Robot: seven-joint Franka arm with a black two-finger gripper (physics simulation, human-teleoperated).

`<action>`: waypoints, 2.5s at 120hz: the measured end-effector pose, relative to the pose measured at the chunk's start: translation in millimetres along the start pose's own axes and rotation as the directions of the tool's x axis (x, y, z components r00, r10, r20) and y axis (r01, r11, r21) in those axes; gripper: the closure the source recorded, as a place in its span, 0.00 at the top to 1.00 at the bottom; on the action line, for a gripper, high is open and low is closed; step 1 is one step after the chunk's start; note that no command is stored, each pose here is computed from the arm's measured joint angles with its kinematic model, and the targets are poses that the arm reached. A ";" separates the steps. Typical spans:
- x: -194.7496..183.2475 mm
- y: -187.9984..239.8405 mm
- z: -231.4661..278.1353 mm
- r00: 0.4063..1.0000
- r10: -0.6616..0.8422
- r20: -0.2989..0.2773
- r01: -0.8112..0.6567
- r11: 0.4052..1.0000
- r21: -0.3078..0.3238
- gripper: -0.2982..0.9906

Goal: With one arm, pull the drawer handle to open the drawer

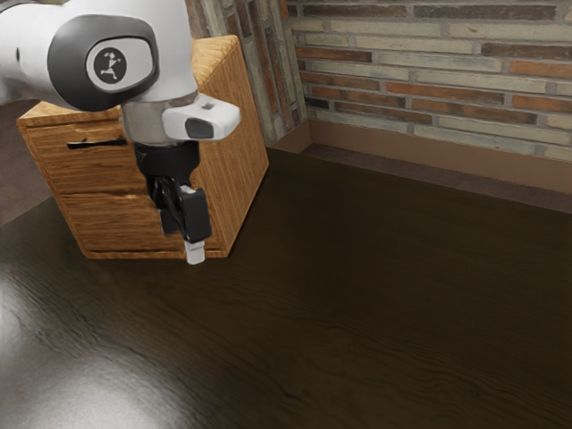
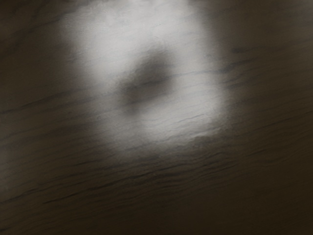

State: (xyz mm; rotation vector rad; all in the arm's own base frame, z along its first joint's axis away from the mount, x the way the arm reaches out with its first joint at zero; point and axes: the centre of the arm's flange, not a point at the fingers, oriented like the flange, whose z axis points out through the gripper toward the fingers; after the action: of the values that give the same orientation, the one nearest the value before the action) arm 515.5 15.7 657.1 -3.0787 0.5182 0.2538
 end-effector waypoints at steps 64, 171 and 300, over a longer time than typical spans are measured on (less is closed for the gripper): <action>-116.2 -79.6 -8.1 0.971 0.182 -0.153 -0.145 0.964 0.224 0.77; -111.9 -223.6 -24.9 0.772 0.629 -0.097 -0.459 0.656 0.599 0.49; -97.7 -291.0 3.9 0.615 0.786 -0.055 -0.606 0.517 0.604 0.21</action>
State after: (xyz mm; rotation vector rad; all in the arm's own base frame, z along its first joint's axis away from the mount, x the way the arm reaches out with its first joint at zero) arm 518.6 322.6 663.8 -2.1785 1.5657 -0.3743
